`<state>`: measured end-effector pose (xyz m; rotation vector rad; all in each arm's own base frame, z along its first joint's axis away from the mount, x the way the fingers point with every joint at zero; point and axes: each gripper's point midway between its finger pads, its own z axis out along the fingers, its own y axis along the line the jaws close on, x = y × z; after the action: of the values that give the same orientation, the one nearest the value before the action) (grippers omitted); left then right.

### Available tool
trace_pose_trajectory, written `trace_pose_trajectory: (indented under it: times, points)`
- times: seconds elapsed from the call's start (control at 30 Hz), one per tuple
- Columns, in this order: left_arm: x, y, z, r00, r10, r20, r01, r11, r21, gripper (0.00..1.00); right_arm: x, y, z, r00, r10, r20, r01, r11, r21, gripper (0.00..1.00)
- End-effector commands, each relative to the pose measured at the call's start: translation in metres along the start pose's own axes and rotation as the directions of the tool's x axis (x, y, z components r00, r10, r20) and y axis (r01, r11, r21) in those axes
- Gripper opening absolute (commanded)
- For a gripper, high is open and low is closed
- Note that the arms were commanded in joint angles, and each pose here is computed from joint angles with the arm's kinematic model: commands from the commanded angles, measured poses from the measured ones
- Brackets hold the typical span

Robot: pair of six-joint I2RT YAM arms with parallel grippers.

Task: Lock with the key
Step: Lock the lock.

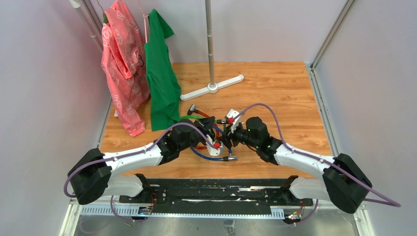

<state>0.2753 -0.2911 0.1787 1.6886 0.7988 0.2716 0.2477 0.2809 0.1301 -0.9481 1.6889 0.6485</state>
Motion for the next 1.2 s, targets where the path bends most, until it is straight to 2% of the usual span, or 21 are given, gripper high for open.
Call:
trace_pose_trajectory:
  times: [0.0, 0.3, 0.47, 0.63, 0.73, 0.8, 0.9, 1.03, 1.17]
  points:
    - [0.002, -0.090, -0.008, 0.999, -0.040, 0.007, 0.036, 0.957, 0.288, 0.00, 0.003, -0.003, -0.020, 0.998, 0.065, -0.025, -0.065, 0.998, 0.018, 0.59]
    - [0.004, -0.089, -0.008, 1.000, -0.031, -0.003, 0.031, 0.958, 0.284, 0.00, 0.013, 0.000, -0.058, 0.993, 0.113, -0.037, -0.112, 0.993, 0.031, 0.64]
    - [0.004, -0.088, -0.010, 0.999, -0.033, -0.005, 0.033, 0.960, 0.279, 0.00, 0.014, 0.018, -0.070, 0.978, 0.197, -0.067, -0.203, 0.973, -0.106, 0.64]
    - [0.005, -0.087, -0.011, 0.999, -0.038, -0.014, 0.040, 0.961, 0.274, 0.00, -0.015, 0.030, -0.086, 0.943, 0.329, -0.047, -0.330, 0.909, -0.253, 0.64]
    - [0.005, -0.086, -0.012, 0.999, -0.042, -0.010, 0.043, 0.962, 0.269, 0.00, -0.027, 0.024, -0.098, 0.908, 0.418, -0.018, -0.406, 0.872, -0.274, 0.64]
    - [0.005, -0.087, -0.013, 0.999, -0.042, -0.008, 0.042, 0.963, 0.268, 0.00, -0.028, 0.018, -0.103, 0.901, 0.434, -0.008, -0.423, 0.873, -0.244, 0.64]
    - [0.004, -0.087, -0.014, 0.999, -0.043, -0.004, 0.043, 0.962, 0.269, 0.00, -0.034, 0.003, -0.106, 0.930, 0.363, 0.052, -0.351, 0.922, -0.164, 0.66]
    - [0.004, -0.087, -0.015, 0.999, -0.046, 0.000, 0.044, 0.963, 0.266, 0.00, -0.050, -0.021, -0.098, 0.967, 0.182, 0.176, -0.169, 0.981, -0.091, 0.70]
    - [0.004, -0.086, -0.016, 0.999, -0.052, 0.001, 0.050, 0.963, 0.264, 0.00, -0.062, -0.039, -0.091, 0.980, 0.035, 0.197, -0.030, 0.999, -0.031, 0.71]
